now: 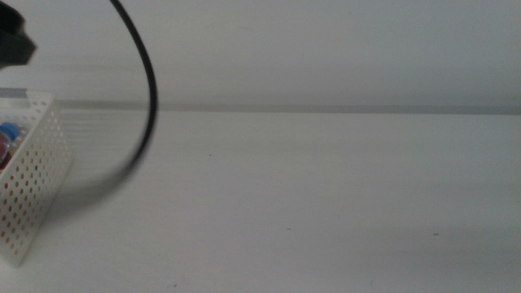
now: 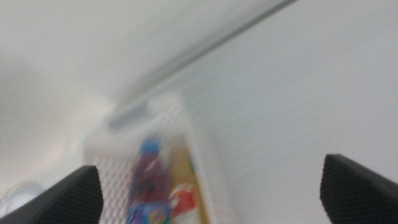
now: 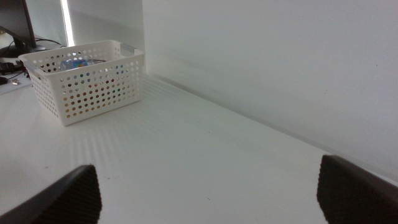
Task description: Use arms to grab the bottles and put them into the dustbin to the left of the table.
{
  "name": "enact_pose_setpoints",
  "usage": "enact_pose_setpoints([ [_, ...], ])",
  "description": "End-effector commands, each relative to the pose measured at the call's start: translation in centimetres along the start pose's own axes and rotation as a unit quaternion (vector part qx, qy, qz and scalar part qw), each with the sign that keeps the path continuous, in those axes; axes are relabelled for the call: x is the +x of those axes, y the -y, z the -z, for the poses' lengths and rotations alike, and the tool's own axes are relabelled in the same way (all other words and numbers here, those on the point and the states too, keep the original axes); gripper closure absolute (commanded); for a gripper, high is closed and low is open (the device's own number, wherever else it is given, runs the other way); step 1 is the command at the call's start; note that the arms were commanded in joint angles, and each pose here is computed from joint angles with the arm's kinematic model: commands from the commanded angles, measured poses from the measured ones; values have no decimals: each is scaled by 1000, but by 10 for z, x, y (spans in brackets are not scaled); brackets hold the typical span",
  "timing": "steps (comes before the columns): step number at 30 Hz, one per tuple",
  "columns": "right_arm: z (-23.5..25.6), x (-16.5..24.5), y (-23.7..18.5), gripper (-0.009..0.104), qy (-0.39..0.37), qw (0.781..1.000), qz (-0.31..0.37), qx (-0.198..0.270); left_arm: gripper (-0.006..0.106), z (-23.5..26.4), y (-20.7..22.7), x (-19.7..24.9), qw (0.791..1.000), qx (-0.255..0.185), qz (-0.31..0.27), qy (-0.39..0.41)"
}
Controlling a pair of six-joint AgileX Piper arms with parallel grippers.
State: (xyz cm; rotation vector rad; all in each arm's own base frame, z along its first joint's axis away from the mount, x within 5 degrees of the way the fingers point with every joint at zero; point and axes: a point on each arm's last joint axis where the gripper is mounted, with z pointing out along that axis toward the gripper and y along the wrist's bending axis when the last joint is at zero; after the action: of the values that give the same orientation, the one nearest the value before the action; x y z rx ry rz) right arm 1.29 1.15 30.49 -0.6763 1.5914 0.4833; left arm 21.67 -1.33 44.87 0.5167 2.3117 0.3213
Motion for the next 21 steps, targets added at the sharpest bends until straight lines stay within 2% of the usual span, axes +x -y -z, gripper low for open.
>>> enact_pose_setpoints([
  [1, -1, 2, 0, 2, 3, 1000, 4, 2, 7, 32, 21, 9, 997, 18, -23, 68],
  [3, -1, 2, 0, 2, 3, 1000, 4, 2, 7, 49, 34, 21, 992, 31, -25, 121],
  [7, -1, 2, 0, 2, 3, 1000, 4, 2, 7, 69, 46, 52, 979, 56, 51, 189],
  [9, -1, 2, 0, 2, 3, 1000, 4, 2, 7, 74, 47, 64, 975, 59, 64, 204],
  [14, -1, 2, 0, 2, 3, 1000, 4, 2, 7, 81, 47, 80, 971, 57, 68, 223],
  [21, -1, 2, 0, 2, 3, 1000, 4, 2, 7, 83, 47, 76, 964, 63, 73, 248],
])
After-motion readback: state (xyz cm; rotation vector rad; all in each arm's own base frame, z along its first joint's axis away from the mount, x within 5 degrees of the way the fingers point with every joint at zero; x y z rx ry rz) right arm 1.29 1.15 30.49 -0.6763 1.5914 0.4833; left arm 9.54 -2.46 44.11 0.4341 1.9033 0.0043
